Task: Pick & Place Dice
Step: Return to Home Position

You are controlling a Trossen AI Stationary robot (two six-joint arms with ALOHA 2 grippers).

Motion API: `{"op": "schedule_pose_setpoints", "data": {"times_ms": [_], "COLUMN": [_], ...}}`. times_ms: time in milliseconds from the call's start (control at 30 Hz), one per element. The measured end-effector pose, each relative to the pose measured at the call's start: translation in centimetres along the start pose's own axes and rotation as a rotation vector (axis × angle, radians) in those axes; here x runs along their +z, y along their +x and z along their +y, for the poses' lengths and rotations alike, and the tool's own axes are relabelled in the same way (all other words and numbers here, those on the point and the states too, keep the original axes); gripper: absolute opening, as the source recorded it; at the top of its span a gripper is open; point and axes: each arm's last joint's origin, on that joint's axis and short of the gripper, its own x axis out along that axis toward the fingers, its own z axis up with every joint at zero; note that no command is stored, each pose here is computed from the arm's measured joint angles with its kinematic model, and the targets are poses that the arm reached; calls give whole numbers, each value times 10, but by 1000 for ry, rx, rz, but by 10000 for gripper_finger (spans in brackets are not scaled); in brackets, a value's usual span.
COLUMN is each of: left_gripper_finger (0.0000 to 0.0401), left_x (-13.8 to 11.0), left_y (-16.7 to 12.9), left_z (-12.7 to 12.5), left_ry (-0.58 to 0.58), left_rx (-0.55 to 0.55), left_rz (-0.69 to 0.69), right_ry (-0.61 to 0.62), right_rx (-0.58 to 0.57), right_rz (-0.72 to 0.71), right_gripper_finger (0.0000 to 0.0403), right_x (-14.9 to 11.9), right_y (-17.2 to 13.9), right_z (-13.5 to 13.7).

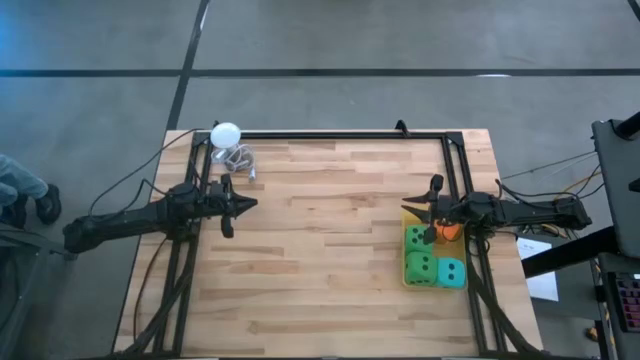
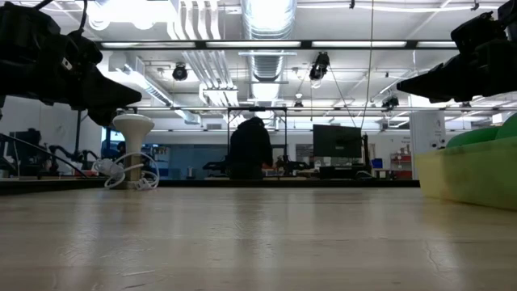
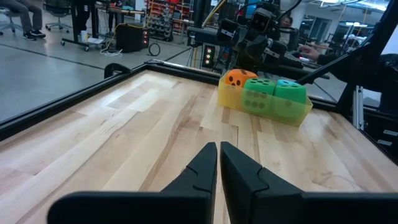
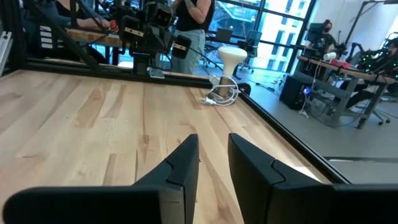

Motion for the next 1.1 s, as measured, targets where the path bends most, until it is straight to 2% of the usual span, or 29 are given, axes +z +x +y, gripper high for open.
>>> {"op": "schedule_pose_setpoints", "data": {"times_ms": [233, 667, 1100], "left_gripper_finger": [26, 26, 26], "left_x": [0, 0, 0], "left_y": [0, 0, 0], "left_z": [0, 0, 0], "left_ry": [0, 0, 0], "left_rx": [0, 0, 0], "left_rz": [0, 0, 0], "right_ry": [0, 0, 0], "right_rx": [0, 0, 0], "right_rz": [0, 0, 0], "right_gripper_finger": [89, 75, 89], "right_x": [0, 0, 0], "right_y": [0, 0, 0], "right_z": [0, 0, 0]}}
